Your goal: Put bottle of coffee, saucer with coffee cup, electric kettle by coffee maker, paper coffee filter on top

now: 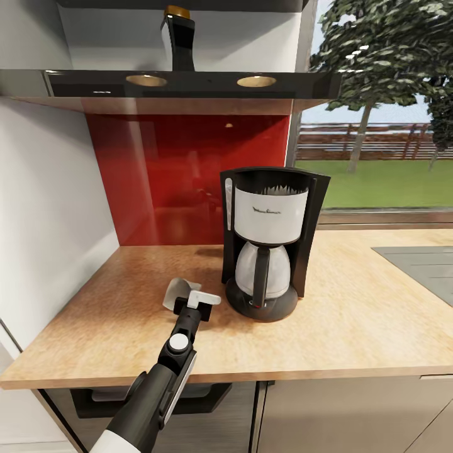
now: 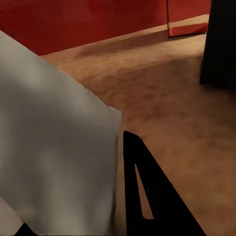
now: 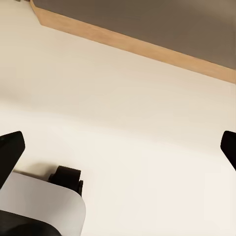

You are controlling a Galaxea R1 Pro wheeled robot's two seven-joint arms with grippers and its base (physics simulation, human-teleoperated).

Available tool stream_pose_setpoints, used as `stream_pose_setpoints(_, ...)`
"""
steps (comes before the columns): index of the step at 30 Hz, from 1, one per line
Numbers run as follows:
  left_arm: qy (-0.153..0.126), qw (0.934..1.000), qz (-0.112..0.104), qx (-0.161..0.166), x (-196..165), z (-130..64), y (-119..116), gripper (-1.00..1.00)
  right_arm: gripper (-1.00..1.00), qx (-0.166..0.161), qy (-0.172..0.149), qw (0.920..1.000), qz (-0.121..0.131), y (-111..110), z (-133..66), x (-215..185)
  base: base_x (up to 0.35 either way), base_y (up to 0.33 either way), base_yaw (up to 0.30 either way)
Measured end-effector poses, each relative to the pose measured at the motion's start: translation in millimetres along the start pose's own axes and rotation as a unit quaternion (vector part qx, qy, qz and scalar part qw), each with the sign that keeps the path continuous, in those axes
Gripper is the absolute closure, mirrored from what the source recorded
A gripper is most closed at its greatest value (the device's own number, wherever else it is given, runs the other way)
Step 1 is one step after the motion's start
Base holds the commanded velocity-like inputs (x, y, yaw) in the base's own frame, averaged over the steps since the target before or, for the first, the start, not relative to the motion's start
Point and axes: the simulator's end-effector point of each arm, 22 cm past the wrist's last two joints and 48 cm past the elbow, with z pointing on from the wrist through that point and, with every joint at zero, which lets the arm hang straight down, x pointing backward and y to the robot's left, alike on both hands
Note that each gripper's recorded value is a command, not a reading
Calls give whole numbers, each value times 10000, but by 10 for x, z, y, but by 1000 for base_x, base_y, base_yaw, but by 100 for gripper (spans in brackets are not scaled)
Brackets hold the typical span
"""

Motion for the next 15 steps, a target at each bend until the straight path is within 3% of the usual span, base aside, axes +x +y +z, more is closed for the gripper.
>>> stream_pose_setpoints(15,-4,10000,4,9,-21,-4,-3,100,-100,-2,0,10000,-1,-2,-14,-8,0,0,0)
